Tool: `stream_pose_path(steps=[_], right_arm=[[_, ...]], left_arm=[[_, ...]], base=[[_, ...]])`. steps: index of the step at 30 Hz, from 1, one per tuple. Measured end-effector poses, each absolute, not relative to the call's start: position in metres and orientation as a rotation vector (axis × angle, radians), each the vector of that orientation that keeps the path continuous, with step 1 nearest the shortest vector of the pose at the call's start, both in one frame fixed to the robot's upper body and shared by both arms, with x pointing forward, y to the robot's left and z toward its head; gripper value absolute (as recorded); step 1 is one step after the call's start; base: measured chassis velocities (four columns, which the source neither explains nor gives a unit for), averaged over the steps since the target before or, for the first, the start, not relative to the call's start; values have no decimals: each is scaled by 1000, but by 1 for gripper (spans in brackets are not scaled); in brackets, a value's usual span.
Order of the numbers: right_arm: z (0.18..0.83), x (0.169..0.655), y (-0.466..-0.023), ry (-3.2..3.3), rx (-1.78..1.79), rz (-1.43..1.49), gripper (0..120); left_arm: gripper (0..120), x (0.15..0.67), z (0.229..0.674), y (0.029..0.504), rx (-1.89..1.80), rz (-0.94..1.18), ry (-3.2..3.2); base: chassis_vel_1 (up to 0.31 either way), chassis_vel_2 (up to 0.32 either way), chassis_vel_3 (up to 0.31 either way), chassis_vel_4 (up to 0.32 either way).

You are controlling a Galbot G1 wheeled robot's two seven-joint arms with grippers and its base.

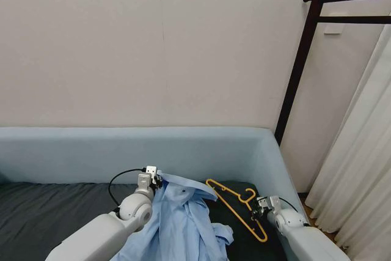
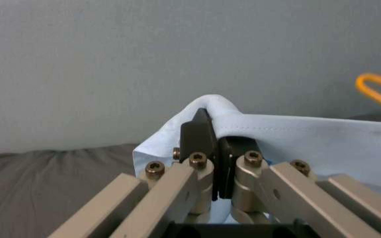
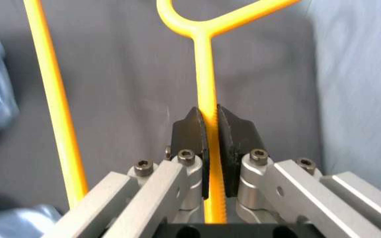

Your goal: Pick up the clothes from the sofa and hang them on the clothes hanger.

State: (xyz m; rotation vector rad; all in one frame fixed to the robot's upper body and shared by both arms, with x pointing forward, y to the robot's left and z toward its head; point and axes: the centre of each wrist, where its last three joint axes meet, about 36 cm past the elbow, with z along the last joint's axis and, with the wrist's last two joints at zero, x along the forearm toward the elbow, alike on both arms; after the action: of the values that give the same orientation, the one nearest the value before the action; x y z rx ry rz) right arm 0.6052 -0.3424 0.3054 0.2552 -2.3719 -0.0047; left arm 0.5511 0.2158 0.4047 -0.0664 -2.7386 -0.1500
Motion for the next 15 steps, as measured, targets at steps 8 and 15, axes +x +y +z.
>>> stream_pose_path(steps=[8, 15], right_arm=[[367, 585, -335, -2549, 299, 173, 4], [368, 535, -350, -2659, 342, 515, 4]], left_arm=[[0, 548, 404, 226, -49, -154, -2736], [0, 548, 410, 228, -51, -160, -2748]], base=[[0, 0, 0, 0], [0, 0, 0, 0]])
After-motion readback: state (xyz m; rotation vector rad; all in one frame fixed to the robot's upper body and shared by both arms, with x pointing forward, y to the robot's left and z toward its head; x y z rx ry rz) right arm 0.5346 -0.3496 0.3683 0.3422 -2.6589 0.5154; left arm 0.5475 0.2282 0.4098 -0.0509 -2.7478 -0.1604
